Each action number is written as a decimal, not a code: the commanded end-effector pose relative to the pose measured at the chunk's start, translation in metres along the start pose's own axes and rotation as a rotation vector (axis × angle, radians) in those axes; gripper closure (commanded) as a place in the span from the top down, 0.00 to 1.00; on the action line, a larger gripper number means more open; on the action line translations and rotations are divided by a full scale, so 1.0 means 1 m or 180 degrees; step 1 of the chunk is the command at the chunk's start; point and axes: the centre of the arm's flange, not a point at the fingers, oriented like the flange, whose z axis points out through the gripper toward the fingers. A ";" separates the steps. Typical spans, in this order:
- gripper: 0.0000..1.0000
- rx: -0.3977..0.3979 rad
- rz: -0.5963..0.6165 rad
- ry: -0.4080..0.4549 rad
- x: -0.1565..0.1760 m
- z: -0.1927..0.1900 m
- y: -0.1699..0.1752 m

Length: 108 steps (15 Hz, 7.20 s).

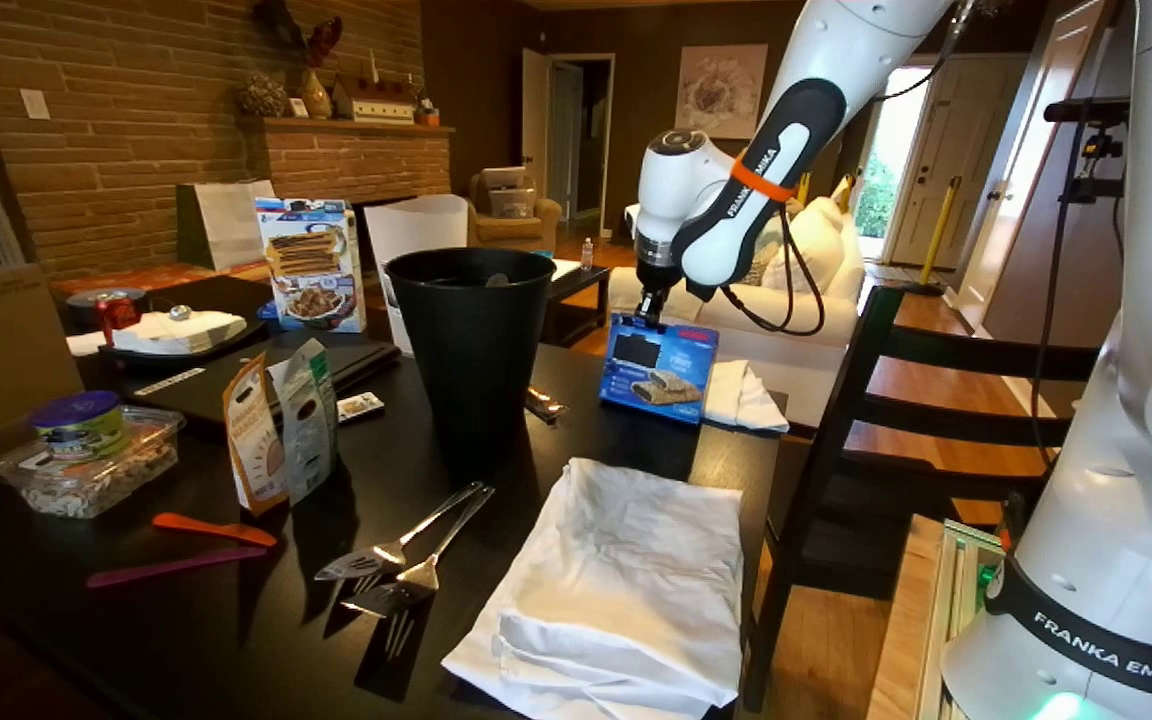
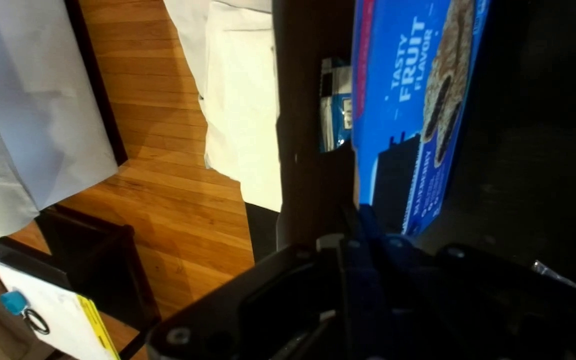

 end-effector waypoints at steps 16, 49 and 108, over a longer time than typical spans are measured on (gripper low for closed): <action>0.00 -0.0365 -0.0170 0.0081 -0.013 -0.008 -0.035; 1.00 -0.0449 -0.0162 0.0157 -0.010 -0.013 -0.042; 0.00 0.2168 0.0616 -0.1089 0.011 0.157 0.163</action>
